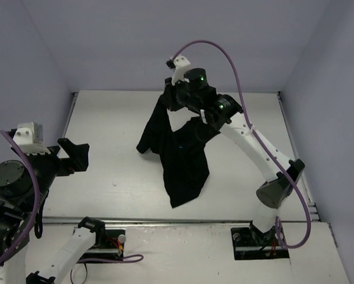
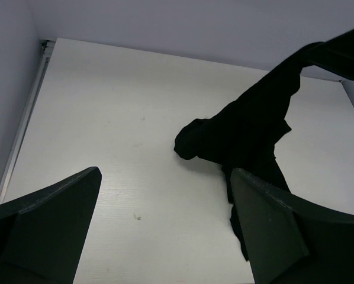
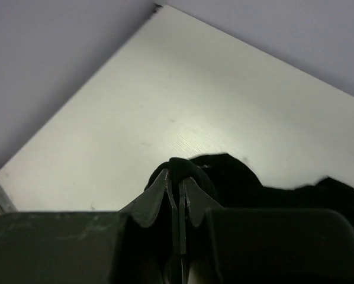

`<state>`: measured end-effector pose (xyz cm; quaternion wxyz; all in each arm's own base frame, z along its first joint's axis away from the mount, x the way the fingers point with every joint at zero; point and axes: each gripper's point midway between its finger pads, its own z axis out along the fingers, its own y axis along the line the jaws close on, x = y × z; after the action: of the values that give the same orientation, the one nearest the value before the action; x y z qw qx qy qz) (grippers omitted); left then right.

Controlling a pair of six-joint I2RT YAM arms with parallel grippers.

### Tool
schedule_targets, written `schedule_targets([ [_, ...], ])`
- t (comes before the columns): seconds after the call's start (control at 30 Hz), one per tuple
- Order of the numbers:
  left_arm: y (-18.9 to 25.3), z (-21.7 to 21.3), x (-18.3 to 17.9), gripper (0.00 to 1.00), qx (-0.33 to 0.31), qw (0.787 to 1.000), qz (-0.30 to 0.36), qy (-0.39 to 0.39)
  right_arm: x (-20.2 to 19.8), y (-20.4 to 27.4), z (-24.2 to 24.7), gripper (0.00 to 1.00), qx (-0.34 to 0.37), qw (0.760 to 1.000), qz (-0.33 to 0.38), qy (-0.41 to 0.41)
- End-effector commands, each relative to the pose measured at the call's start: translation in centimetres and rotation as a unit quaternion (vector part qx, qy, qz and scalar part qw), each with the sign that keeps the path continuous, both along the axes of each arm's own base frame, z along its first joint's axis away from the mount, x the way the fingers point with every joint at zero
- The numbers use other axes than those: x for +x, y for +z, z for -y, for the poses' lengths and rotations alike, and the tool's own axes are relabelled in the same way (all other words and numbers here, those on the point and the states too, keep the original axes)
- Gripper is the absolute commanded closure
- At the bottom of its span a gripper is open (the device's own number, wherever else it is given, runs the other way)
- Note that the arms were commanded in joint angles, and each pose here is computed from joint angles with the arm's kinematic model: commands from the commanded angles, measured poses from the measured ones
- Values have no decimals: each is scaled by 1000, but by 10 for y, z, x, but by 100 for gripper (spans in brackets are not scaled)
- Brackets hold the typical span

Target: Fold and stack the t-shirts

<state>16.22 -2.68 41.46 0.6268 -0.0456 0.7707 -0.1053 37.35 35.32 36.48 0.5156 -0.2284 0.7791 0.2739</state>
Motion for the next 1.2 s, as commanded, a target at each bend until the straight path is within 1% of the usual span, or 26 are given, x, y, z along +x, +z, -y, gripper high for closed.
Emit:
schedule_targets([
  [0.0,17,10,0,9,-21,999,19,-23,-21,99,-32,100,105,989,88,52],
  [0.07,15,16,0,9,-25,999,15,-39,-24,97,-41,100,107,989,83,57],
  [0.17,8,25,-3,9,-34,997,7,-62,-43,66,-69,100,89,992,55,75],
  [0.23,1,23,-7,9,-34,998,4,-58,-69,23,-97,100,58,994,21,95],
  [0.27,-3,20,-9,9,-31,998,-2,-54,-86,-5,-111,97,37,994,-1,107],
  [0.3,-7,17,-12,9,-27,998,-7,-48,-101,-26,-123,90,22,993,-19,117],
  [0.33,-11,14,-15,9,-22,999,-11,-43,-114,-43,-132,79,11,992,-35,123],
  [0.37,-14,11,-17,9,-16,999,-15,-36,-125,-60,-138,65,-2,990,-49,131],
  [0.4,-20,8,-18,9,-10,999,-21,-32,-132,-77,-138,57,-17,990,-60,128],
  [0.43,-26,6,-19,9,-4,999,-28,-29,-135,-94,-135,51,-32,990,-70,118],
  [0.47,-32,4,-20,9,1,999,-37,-24,-135,-96,-128,44,-35,991,-70,106],
  [0.53,-43,1,-22,9,6,998,-52,-19,-125,-97,-105,36,-44,995,-62,57],
  [0.6,-60,4,-19,9,2,997,-77,-19,-103,-107,-57,28,-63,996,-56,-29],
  [0.63,-69,8,-17,9,-2,996,-90,-23,-94,-100,-27,24,-54,995,-54,-70],
  [0.67,-75,10,-14,9,-4,995,-100,-24,-85,-105,-6,24,-52,992,-62,-100],
  [0.73,-92,14,-6,9,-3,991,-132,-26,-59,-138,64,25,-56,975,-99,-189],
  [0.77,-101,16,-3,9,0,989,-148,-26,-54,-138,89,25,-42,969,-108,-219],
  [0.83,-113,17,4,9,3,985,-171,-22,-41,-159,135,27,-50,953,-126,-271],
  [0.87,-118,17,7,9,5,984,-177,-20,-42,-178,149,28,-61,947,-144,-279],
  [0.93,-122,19,13,9,6,983,-181,-20,-35,-205,174,29,-75,934,-177,-301],
  [1.0,-124,21,17,9,5,983,-182,-21,-30,-230,188,30,-87,923,-208,-313],
  [1.17,-129,21,23,9,13,981,-193,-19,-30,-272,184,31,-117,910,-258,-301],
])
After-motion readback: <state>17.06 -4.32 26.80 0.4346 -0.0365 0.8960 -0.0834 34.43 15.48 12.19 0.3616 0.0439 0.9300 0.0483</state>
